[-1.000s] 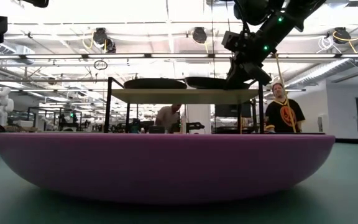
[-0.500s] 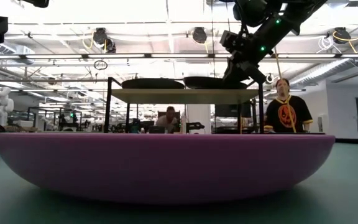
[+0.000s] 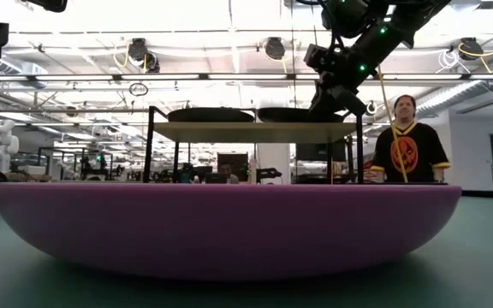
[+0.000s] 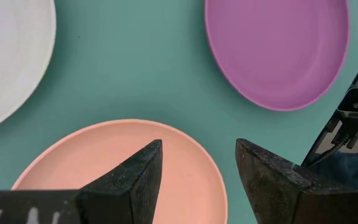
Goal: Place and stack plates onto a shelf
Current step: Put the black plate on the shelf, then stack the light orange plate on top of the dark blue plate on the shelf
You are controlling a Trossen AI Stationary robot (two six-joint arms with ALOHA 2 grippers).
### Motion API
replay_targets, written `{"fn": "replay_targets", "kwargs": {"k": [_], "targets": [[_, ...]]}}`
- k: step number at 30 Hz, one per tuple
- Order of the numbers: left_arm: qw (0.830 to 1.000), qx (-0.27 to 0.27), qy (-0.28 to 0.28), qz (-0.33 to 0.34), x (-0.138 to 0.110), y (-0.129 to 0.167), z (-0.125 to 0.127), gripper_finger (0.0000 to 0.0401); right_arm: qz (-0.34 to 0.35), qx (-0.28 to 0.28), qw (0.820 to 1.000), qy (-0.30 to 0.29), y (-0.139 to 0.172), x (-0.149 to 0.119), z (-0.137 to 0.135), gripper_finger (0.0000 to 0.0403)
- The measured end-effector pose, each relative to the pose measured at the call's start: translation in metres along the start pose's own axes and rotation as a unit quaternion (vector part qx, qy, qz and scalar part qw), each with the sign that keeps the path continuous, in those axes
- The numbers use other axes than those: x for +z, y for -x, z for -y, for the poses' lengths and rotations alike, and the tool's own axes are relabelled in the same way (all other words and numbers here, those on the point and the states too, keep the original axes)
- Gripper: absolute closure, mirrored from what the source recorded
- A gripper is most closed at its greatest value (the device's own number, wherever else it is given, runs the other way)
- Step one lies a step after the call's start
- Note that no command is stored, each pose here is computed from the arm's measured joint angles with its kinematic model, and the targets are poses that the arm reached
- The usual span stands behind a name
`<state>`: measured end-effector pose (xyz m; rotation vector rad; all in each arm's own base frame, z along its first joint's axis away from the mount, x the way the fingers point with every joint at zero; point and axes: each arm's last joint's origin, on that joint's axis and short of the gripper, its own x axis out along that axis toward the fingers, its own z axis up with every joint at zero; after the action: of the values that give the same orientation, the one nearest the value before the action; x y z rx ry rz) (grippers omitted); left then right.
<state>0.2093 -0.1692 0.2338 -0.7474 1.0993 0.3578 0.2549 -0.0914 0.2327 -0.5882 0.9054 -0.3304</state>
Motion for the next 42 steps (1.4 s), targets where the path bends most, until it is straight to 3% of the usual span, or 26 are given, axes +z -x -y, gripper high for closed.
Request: {"fn": "replay_targets", "kwargs": {"k": [14,31,37,42], "targets": [[0.999,-0.006,0.001,-0.033,-0.002,0.000,0.000,0.0192,0.007,-0.039,0.998,-0.041,0.001,0.003,0.005,0.0276],[0.999,-0.008,-0.009,-0.046,-0.003,0.000,0.000,0.0192,0.064,-0.048,0.995,-0.067,0.022,0.012,0.009,0.0259],[0.998,-0.008,-0.019,-0.052,-0.003,0.001,0.000,0.0192,0.119,-0.057,0.982,-0.137,0.053,0.016,0.014,0.0259],[0.998,0.008,-0.029,-0.063,-0.003,0.007,-0.006,0.0192,0.185,-0.045,0.950,-0.248,0.091,0.017,0.017,0.0259]]}}
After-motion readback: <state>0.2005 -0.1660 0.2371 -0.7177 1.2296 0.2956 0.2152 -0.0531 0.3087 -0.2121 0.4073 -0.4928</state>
